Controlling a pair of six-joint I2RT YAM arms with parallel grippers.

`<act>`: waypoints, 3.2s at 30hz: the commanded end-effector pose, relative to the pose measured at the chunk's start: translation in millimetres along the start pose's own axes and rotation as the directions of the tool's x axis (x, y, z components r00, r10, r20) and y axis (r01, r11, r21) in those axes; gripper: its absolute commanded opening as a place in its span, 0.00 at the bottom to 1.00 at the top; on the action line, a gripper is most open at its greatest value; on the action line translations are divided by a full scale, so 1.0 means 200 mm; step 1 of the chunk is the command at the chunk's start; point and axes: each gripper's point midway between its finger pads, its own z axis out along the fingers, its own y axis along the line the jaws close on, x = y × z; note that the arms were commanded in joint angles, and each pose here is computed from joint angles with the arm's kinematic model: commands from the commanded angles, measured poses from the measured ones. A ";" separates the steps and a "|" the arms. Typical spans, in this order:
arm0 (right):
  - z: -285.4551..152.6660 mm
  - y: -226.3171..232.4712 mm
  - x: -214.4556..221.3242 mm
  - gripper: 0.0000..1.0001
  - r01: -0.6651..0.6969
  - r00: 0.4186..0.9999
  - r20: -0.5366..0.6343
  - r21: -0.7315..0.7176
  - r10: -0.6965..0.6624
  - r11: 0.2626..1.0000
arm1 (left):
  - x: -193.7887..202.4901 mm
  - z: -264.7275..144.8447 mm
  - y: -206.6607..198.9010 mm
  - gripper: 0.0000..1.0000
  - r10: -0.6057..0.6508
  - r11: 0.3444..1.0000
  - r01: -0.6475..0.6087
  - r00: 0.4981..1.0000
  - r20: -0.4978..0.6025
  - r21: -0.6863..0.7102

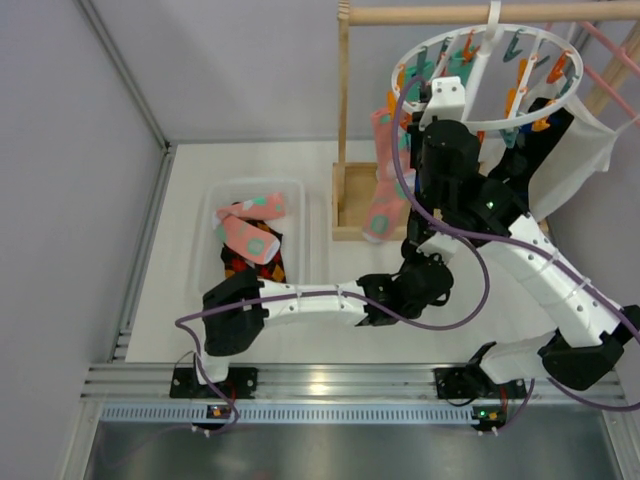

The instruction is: Remove the socks clipped to the hanger

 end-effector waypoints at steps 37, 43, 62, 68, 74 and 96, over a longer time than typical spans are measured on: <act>-0.71 -0.07 0.04 0.99 -0.331 0.913 0.008 -0.570 0.408 0.752 | -0.22 -0.35 2.01 0.07 -0.399 0.695 0.390 0.908 0.126 -0.604; -0.69 -0.04 0.11 0.99 -0.322 0.925 -0.017 -0.565 0.380 0.759 | -0.07 -0.34 2.11 0.98 -0.413 0.643 0.352 0.907 0.079 -0.680; -0.77 -0.18 0.30 0.99 -0.289 0.945 -0.021 -0.518 0.326 0.805 | -0.32 0.06 1.03 0.98 -0.407 0.803 0.427 0.902 -0.141 0.415; -0.83 -0.21 0.32 1.00 -0.269 0.948 -0.007 -0.548 0.318 0.792 | -0.34 0.19 0.85 0.98 -0.383 0.759 0.363 0.920 -0.080 0.540; -0.90 -0.18 0.31 0.99 -0.223 0.955 0.014 -0.627 0.298 0.746 | -0.32 0.40 0.82 0.98 -0.388 0.770 0.352 0.920 -0.047 0.532; -0.98 -0.17 0.30 0.99 -0.207 0.949 0.034 -0.681 0.312 0.702 | -0.37 0.39 0.78 0.00 -0.397 0.812 0.330 0.917 0.040 0.481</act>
